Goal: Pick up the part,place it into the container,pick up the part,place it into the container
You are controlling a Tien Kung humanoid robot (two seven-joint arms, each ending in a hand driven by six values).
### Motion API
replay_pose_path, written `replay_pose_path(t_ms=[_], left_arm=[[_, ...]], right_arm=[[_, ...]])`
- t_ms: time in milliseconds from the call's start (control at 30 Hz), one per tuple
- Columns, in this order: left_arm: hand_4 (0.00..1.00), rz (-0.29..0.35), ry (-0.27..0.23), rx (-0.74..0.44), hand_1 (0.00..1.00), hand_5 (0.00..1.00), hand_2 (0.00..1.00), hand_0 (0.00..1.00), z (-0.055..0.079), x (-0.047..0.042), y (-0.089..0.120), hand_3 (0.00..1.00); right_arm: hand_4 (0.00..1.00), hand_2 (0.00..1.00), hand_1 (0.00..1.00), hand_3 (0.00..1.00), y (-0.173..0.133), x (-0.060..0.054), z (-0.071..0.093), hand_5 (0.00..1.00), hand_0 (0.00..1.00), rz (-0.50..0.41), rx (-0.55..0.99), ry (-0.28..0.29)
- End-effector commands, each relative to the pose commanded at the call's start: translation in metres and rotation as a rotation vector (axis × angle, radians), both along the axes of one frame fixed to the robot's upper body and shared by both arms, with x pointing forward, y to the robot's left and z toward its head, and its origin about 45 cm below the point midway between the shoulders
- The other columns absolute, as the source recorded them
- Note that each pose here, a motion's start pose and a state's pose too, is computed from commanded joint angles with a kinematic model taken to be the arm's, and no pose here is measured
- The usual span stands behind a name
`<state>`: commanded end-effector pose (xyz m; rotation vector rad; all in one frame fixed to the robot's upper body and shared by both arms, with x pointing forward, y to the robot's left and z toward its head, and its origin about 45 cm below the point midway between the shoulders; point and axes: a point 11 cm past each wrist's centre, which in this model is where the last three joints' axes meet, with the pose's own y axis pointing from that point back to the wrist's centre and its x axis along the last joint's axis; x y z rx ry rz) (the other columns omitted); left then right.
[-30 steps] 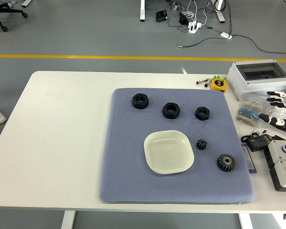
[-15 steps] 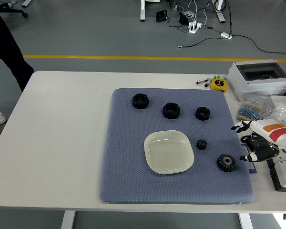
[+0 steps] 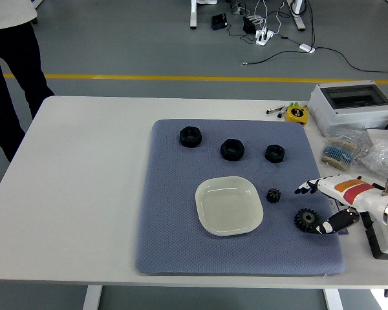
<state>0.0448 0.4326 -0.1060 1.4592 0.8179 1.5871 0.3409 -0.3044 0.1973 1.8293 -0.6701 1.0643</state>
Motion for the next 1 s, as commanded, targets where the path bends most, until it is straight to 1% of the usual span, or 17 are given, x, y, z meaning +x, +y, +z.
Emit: replay_pose_path(t_ms=[233,300,333,467,500,700,733,900,933,1000], left_arm=[[0.725,-0.003,0.009,0.002,0.669,0.687,0.736,0.719,0.0,-0.0021,0.001,0.625],[0.725,-0.004,0.01,0.003,0.669,0.687,0.736,0.719,0.0,-0.0025,0.001,0.625],[0.725,-0.005,0.012,0.004,0.665,0.687,0.736,0.718,0.0,-0.0027,0.001,0.625],[0.725,-0.008,0.017,0.006,0.665,0.687,0.736,0.718,0.0,-0.0037,0.002,0.625],[0.724,-0.008,0.018,0.006,0.662,0.686,0.735,0.719,0.0,-0.004,0.002,0.625],[0.724,-0.014,0.03,0.009,0.662,0.686,0.735,0.719,0.0,-0.0064,0.003,0.625],[0.725,-0.015,0.031,0.009,0.662,0.686,0.735,0.719,0.0,-0.0068,0.003,0.625],[0.725,-0.018,0.036,0.008,0.662,0.686,0.735,0.719,0.0,-0.0077,0.003,0.625],[0.726,-0.019,0.036,0.008,0.662,0.687,0.735,0.719,0.0,-0.0074,0.003,0.624],[0.726,-0.021,0.034,0.008,0.662,0.687,0.735,0.719,0.0,-0.0067,0.003,0.624]], right_arm=[[0.998,0.777,0.728,0.819,0.007,-0.002,-0.012,0.324,0.736,0.015,-0.003,0.029],[0.998,0.777,0.728,0.819,0.008,-0.002,-0.014,0.324,0.736,0.015,0.001,0.031],[0.996,0.745,0.702,0.789,0.009,-0.002,-0.015,0.315,0.704,0.015,0.005,0.031],[0.996,0.745,0.702,0.789,0.011,0.0,-0.018,0.315,0.704,0.007,0.018,0.027],[0.804,0.66,0.643,0.616,0.011,0.001,-0.019,0.228,0.613,0.006,0.02,0.027],[0.804,0.66,0.643,0.616,0.009,0.0,-0.028,0.228,0.613,0.0,0.011,0.046],[0.707,0.596,0.573,0.553,0.009,0.0,-0.03,0.18,0.57,-0.002,0.01,0.048],[0.707,0.596,0.573,0.553,0.007,0.0,-0.032,0.18,0.57,-0.014,0.013,0.045],[0.628,0.544,0.518,0.507,0.007,0.0,-0.032,0.151,0.536,-0.016,0.013,0.043],[0.628,0.544,0.518,0.507,0.006,0.001,-0.031,0.151,0.536,-0.018,0.013,0.041]])
